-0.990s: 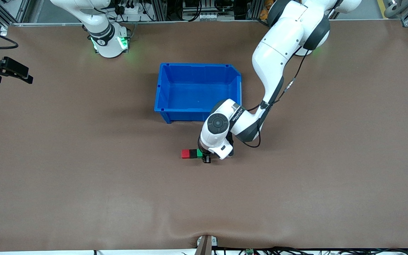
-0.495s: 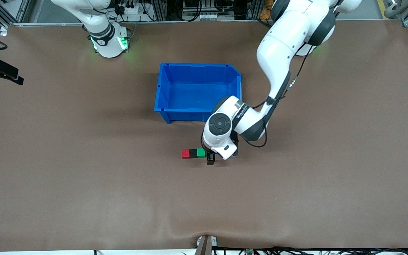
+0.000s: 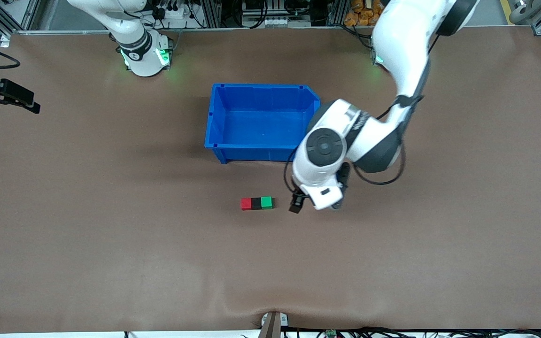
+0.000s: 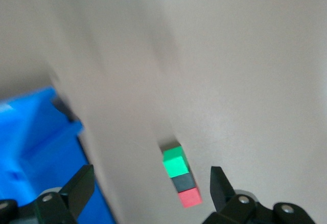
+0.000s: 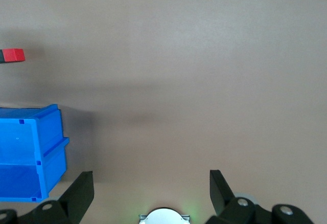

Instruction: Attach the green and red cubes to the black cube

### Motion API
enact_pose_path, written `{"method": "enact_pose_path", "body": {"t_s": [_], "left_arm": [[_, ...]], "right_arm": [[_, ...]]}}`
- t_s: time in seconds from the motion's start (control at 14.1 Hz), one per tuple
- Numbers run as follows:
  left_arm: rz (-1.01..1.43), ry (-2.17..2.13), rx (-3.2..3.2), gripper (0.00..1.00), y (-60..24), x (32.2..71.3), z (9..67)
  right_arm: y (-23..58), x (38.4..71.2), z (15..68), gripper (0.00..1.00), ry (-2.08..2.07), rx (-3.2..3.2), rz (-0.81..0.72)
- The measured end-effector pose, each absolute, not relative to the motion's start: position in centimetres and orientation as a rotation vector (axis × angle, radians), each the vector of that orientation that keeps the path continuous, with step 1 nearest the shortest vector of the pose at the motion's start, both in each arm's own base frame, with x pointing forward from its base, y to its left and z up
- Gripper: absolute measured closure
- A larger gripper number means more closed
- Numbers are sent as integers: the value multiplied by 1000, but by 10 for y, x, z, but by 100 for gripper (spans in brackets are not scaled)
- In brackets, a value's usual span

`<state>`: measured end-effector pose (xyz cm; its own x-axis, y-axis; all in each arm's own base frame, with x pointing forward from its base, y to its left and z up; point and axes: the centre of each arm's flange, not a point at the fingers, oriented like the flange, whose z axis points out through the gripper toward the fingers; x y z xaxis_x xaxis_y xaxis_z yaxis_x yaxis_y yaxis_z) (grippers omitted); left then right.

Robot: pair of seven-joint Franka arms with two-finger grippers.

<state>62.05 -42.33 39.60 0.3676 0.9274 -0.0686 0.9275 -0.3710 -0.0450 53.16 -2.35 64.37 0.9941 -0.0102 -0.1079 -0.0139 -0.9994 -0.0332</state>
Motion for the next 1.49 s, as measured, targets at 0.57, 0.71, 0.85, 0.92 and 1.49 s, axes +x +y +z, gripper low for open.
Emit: {"method": "enact_pose_path", "body": {"t_s": [0.57,0.71,0.85,0.92,1.49], "left_arm": [[-197,1250,2929,0,-289,603,564],[-195,1128,2970,0,-258,592,596],[-183,961,3027,0,-223,581,619],[-169,870,3058,0,-202,576,628],[-147,317,3241,0,-89,525,656]], "right_arm": [[-10,532,643,0,19,-3105,172],[-2,532,643,0,31,-3107,174],[4,532,643,0,28,-3108,174],[6,532,643,0,27,-3109,174],[7,532,642,0,29,-3109,175]]}}
